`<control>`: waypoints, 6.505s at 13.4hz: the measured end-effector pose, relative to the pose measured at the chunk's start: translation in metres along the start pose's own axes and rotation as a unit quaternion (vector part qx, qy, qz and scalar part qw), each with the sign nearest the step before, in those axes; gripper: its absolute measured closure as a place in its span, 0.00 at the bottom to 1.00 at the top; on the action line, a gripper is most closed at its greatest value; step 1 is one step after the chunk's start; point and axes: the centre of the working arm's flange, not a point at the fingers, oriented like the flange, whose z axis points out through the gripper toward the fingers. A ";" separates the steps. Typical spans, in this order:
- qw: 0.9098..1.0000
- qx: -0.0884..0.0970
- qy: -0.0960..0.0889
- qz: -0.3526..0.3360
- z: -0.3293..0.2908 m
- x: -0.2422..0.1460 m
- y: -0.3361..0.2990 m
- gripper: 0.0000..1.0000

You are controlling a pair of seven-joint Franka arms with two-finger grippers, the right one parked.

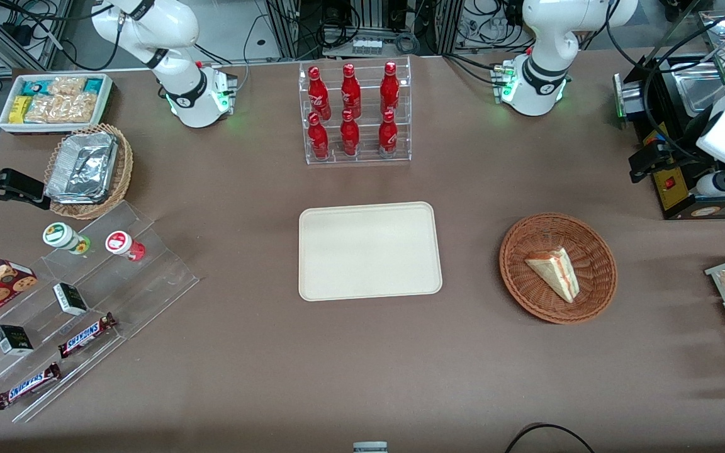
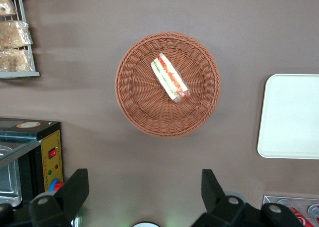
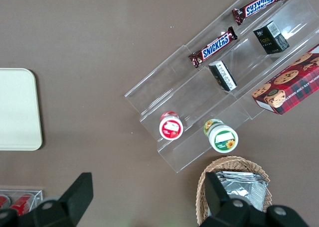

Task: Place sandwich from basket to tray
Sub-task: 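Move the left gripper down over the wrapped sandwich in the wicker basket, then close the left gripper on the sandwich's wrapped edge, then lift the sandwich and carry it with the left gripper over the beige tray, then lower the sandwich onto the tray and open the left gripper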

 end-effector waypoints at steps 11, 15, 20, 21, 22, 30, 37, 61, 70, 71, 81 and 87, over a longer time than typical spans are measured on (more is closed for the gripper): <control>1.000 0.001 -0.022 -0.021 0.090 0.060 0.009 0.00; 0.996 -0.003 -0.009 -0.086 0.152 0.072 0.016 0.00; 0.980 -0.018 0.026 -0.195 0.221 0.066 0.031 0.00; 0.977 -0.021 0.030 -0.210 0.233 0.063 0.035 0.00; 0.974 -0.024 0.034 -0.224 0.244 0.060 0.038 0.00; 0.970 -0.027 0.034 -0.241 0.314 0.046 0.044 0.00; 0.970 -0.029 0.033 -0.240 0.351 0.035 0.044 0.00; 0.995 -0.033 0.017 -0.088 0.175 0.014 0.293 0.85; 0.999 -0.033 -0.002 0.026 0.300 -0.046 0.466 0.85; 0.999 -0.034 -0.001 0.030 0.313 -0.050 0.474 0.85; 0.999 -0.021 -0.013 0.042 0.360 -0.073 0.497 0.67; 0.999 -0.037 0.008 0.018 0.288 -0.046 0.480 0.03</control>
